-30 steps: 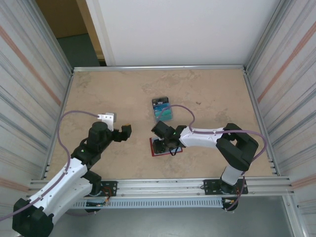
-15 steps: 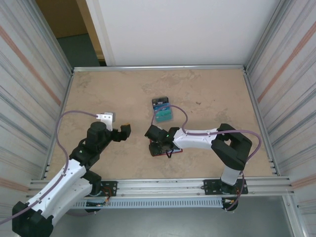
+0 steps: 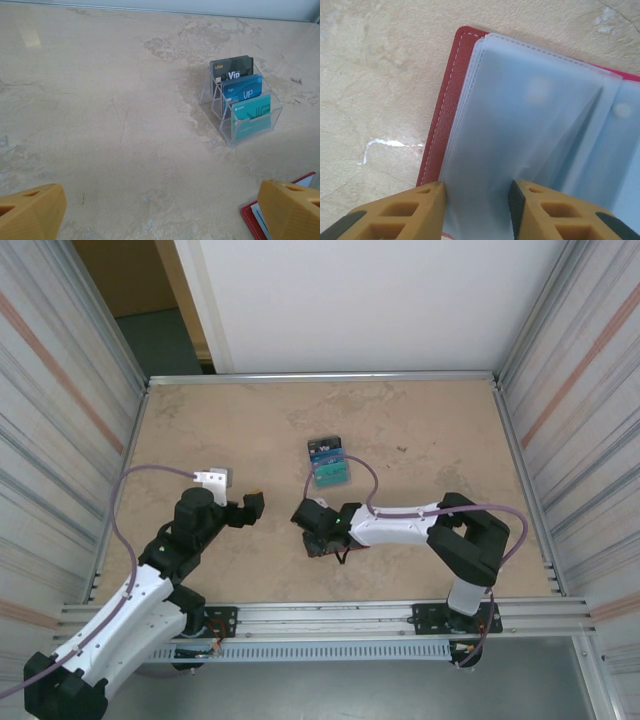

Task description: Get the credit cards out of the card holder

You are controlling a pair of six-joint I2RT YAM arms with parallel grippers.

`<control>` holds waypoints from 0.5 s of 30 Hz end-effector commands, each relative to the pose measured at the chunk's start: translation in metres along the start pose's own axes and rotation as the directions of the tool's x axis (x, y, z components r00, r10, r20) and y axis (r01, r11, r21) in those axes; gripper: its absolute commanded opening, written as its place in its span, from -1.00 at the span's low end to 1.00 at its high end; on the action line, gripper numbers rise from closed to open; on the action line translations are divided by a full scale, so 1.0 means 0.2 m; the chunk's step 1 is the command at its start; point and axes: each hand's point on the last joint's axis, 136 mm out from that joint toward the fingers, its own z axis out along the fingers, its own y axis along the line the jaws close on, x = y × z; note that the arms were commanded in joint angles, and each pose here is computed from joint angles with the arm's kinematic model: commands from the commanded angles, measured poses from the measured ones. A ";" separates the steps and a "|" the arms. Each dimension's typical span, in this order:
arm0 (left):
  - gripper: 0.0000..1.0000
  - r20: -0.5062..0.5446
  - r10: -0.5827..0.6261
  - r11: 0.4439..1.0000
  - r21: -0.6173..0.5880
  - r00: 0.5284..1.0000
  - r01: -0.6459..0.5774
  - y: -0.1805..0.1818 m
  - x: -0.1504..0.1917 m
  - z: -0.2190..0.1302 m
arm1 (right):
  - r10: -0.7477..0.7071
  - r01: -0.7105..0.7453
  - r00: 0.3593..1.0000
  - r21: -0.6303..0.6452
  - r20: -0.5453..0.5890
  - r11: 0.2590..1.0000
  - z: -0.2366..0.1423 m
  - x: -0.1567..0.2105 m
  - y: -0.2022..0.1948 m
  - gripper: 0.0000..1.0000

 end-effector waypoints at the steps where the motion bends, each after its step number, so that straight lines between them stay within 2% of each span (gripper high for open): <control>1: 0.97 0.033 -0.019 1.000 0.016 0.999 0.018 -0.02 -0.08 -0.03 | 0.045 -0.043 0.985 0.020 -0.167 0.999 0.13 0.24 -0.13 -0.30; 7: 0.97 0.036 -0.023 0.999 0.029 0.999 0.022 -0.03 -0.09 -0.04 | 0.052 -0.062 0.988 -0.060 -0.147 0.996 0.08 0.20 -0.12 -0.49; 11: 0.97 0.050 -0.028 0.999 0.043 0.998 0.026 -0.04 -0.10 -0.05 | -0.024 0.011 0.994 -0.112 -0.111 0.994 0.03 0.17 -0.05 -0.62; 15: 0.97 0.099 -0.028 0.999 0.034 0.995 0.025 -0.05 -0.14 -0.07 | -0.124 0.111 0.990 -0.161 -0.074 0.981 -0.03 0.16 0.05 -0.66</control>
